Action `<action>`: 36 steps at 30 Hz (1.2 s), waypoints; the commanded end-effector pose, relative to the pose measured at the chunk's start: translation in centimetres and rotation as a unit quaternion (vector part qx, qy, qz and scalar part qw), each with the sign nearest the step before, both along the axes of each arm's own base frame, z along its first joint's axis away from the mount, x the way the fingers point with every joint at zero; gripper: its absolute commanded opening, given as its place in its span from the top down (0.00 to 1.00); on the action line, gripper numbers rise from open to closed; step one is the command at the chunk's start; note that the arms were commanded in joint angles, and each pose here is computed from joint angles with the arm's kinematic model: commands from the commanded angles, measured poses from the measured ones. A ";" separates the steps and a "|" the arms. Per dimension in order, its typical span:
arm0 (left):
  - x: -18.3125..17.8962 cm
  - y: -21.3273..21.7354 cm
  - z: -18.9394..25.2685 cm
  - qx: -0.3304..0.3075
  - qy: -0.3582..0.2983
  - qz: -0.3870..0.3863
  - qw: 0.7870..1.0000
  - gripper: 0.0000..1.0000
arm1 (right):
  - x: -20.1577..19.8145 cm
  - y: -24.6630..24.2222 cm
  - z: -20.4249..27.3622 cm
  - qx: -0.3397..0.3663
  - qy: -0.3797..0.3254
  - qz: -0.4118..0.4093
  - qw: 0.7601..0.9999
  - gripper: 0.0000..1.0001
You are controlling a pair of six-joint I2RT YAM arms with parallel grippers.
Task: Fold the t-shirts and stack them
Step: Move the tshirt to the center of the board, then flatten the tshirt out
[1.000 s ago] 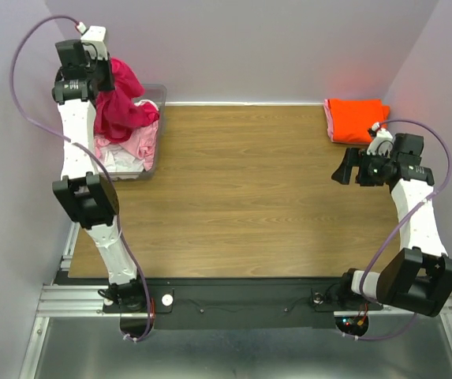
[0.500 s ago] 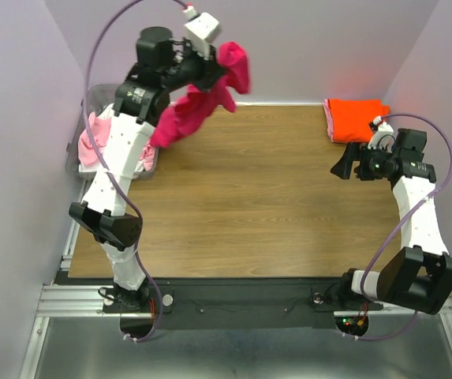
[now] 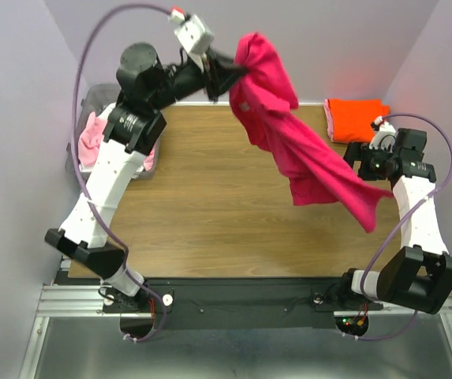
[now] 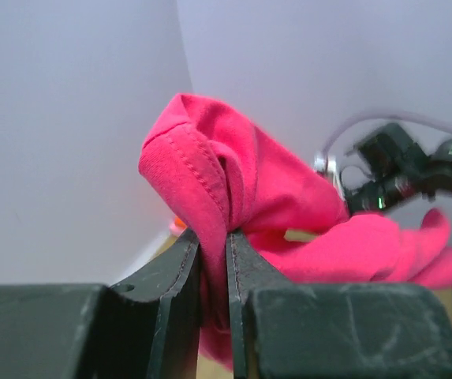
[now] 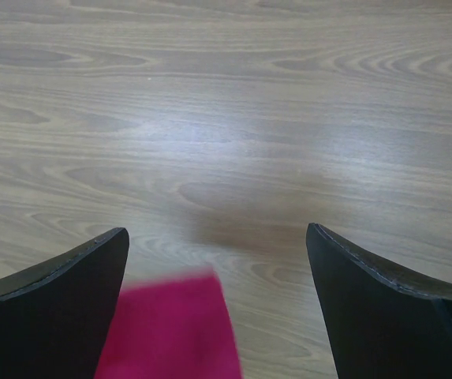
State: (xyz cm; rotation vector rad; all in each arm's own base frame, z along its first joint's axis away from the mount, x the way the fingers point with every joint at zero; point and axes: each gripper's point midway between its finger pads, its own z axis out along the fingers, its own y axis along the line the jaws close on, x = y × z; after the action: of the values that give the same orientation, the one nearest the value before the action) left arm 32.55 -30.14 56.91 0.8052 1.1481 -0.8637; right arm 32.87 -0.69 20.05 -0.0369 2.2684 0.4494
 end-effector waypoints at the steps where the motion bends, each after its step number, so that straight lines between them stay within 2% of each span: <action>1: 3.6 1.4 -11.9 0.040 0.129 0.021 0.991 0.73 | 0.8 -1.7 1.9 -0.052 -0.042 -0.020 0.998 0.00; 2: 4.5 3.5 -14.2 0.040 0.157 0.047 0.986 0.54 | 0.6 -2.1 1.2 -0.064 -0.034 -0.021 0.997 0.00; 3: 5.1 4.9 -21.4 0.053 0.253 0.065 0.964 0.45 | 0.5 -2.3 0.9 -0.071 -0.032 -0.021 0.997 0.00; 4: 5.5 6.3 -23.8 0.052 0.277 0.075 0.957 0.33 | 0.4 -2.4 0.5 -0.078 -0.028 -0.021 0.996 0.00; 5: 5.1 7.5 -26.4 0.058 0.304 0.070 0.948 0.15 | 0.3 -2.7 0.1 -0.086 -0.024 -0.022 0.996 0.00; 6: 5.9 10.7 -28.4 0.058 0.324 0.105 0.938 0.04 | 0.1 -3.4 -0.5 -0.108 -0.017 -0.025 0.994 0.00; 7: 5.3 12.4 -32.2 0.079 0.356 0.121 0.923 0.04 | 0.0 -3.8 -0.8 -0.119 -0.014 -0.026 0.992 0.00; 8: 5.2 13.8 -33.2 0.087 0.356 0.132 0.921 0.04 | -0.1 -4.0 -1.0 -0.130 -0.011 -0.025 0.991 0.00; 11: 5.0 16.6 -34.2 0.138 0.319 0.170 0.922 0.04 | -0.9 -4.4 -1.9 -0.157 0.004 -0.002 0.988 0.00; 12: 4.6 16.7 -34.6 0.150 0.322 0.170 0.919 0.04 | -1.1 -3.9 -2.0 -0.160 0.004 0.029 0.987 0.00; 13: 4.5 16.7 -34.8 0.160 0.321 0.166 0.918 0.06 | -2.3 -3.4 -3.1 -0.150 0.036 0.050 0.987 0.00; 14: 4.3 16.6 -35.2 0.172 0.324 0.159 0.917 0.08 | -2.9 -3.0 -3.6 -0.145 0.051 0.067 0.986 0.00; 15: 3.7 16.5 -37.1 0.207 0.336 0.146 0.907 0.16 | -3.5 -2.5 -4.0 -0.145 0.059 0.103 0.982 0.01; 18: 3.1 15.0 -39.1 0.273 0.322 0.114 0.899 0.23 | -7.5 -1.4 -6.0 -0.128 0.136 0.164 0.969 0.06; 23: 2.3 10.1 -42.5 0.351 0.295 0.071 0.886 0.21 | -11.0 -1.1 -9.9 -0.118 0.212 0.194 0.950 0.18; 25: 2.9 8.1 -41.9 0.357 0.275 0.055 0.891 0.20 | -11.4 -0.8 -10.4 -0.109 0.224 0.201 0.947 0.20; 30: 3.8 3.5 -44.0 0.390 0.258 0.023 0.883 0.18 | -12.7 1.0 -11.8 -0.084 0.257 0.234 0.934 0.22; 36: 5.1 1.0 -46.5 0.409 0.254 0.015 0.876 0.18 | -12.7 2.2 -14.2 -0.116 0.289 0.263 0.913 0.23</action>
State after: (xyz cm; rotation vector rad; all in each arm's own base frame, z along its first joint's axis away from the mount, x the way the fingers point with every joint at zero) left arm 35.61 -28.01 9.21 1.2643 2.1259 -0.6004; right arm 20.03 1.08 6.98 -0.6760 2.8503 0.5535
